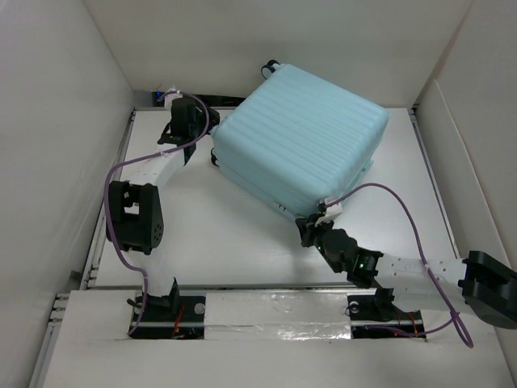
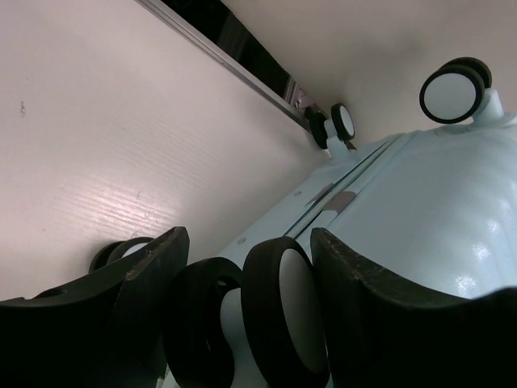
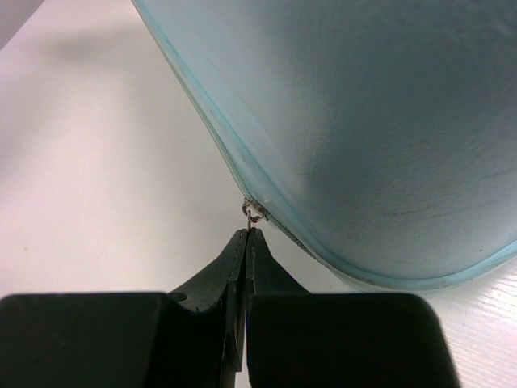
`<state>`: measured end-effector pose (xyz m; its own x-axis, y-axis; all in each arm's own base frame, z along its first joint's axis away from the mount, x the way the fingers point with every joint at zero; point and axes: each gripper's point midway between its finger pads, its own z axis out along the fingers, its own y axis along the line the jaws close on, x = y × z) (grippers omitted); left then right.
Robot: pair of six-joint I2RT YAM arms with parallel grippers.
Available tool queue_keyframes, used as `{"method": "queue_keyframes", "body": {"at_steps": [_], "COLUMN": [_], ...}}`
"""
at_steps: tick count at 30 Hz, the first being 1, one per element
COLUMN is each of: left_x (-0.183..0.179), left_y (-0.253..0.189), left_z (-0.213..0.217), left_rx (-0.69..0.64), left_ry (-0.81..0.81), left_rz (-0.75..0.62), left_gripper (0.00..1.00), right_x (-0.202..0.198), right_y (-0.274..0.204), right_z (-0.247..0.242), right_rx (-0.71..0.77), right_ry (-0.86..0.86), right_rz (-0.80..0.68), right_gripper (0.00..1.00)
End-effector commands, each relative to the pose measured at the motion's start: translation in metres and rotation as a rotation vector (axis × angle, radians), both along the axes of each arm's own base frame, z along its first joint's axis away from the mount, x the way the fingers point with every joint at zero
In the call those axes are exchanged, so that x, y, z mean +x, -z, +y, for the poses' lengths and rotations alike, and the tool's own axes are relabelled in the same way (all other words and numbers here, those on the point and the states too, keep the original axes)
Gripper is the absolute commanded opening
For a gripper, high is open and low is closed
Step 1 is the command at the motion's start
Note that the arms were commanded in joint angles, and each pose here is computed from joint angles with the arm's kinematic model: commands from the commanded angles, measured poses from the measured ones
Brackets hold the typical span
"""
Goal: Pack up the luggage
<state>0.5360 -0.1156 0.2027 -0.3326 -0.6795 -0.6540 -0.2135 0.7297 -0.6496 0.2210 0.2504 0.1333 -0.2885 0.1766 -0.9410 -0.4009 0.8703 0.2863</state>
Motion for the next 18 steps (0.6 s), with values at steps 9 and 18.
{"method": "queue_keyframes", "body": {"at_steps": [9,18], "left_x": [-0.025,-0.124], "left_y": [-0.037,-0.020], "left_z": [-0.040,-0.125], "left_rx": [-0.149,-0.205], "left_ry": [0.202,0.407], "left_rz": [-0.236,-0.298], "left_gripper": [0.00,0.00], "right_x": [-0.005,-0.010], "right_y": [-0.033,-0.048], "right_z": [0.016,0.054], "right_rx": [0.138,0.126], "right_ry": [-0.094,-0.234], "right_rz": [-0.024,-0.025], "right_gripper": [0.00,0.00]}}
